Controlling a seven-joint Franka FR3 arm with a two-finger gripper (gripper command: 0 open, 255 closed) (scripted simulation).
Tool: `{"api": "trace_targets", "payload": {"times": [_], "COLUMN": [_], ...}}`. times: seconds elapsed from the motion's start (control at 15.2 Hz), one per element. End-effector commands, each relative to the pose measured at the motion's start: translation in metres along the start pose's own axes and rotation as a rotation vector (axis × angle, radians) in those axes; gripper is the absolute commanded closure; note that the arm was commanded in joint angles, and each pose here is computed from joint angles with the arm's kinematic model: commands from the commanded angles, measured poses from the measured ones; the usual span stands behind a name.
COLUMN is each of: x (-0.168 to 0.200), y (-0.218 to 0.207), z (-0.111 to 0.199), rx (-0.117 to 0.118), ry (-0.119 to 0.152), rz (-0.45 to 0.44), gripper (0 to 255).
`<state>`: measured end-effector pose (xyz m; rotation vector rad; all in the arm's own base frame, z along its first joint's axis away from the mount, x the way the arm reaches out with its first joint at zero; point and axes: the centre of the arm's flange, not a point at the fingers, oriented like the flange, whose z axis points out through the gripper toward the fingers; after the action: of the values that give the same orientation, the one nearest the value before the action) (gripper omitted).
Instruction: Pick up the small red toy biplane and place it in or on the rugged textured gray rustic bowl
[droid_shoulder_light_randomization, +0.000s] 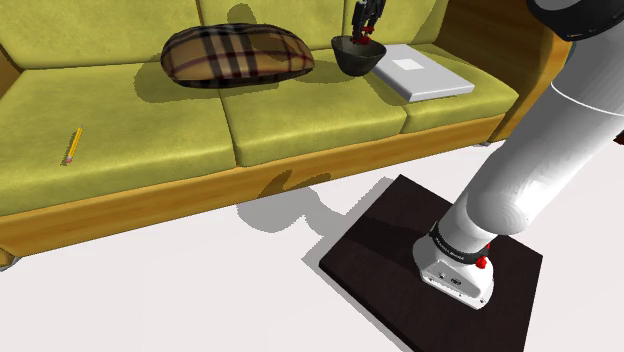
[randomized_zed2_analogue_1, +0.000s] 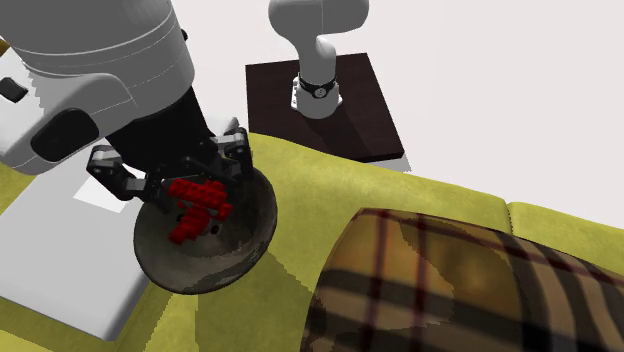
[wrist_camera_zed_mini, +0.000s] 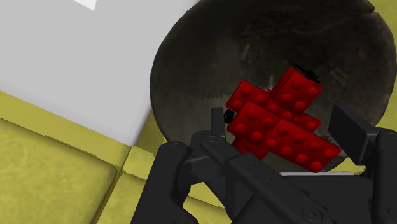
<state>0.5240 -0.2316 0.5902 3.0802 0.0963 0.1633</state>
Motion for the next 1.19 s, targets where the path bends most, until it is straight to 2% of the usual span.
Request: {"api": "trace_targets", "payload": {"times": [0.0, 0.13, 0.2, 0.53, 0.79, 1.12], "x": [0.0, 0.0, 0.0, 0.0, 0.0, 0.0], "y": [0.0, 0.0, 0.0, 0.0, 0.0, 0.0], "z": [0.0, 0.0, 0.0, 0.0, -0.05, -0.05], "rx": [0.0, 0.0, 0.0, 0.0, 0.0, 0.0], "ry": [0.0, 0.0, 0.0, 0.0, 0.0, 0.0], "rz": [0.0, 0.0, 0.0, 0.0, 0.0, 0.0], "gripper": [255, 255, 0, 0, 0, 0]}}
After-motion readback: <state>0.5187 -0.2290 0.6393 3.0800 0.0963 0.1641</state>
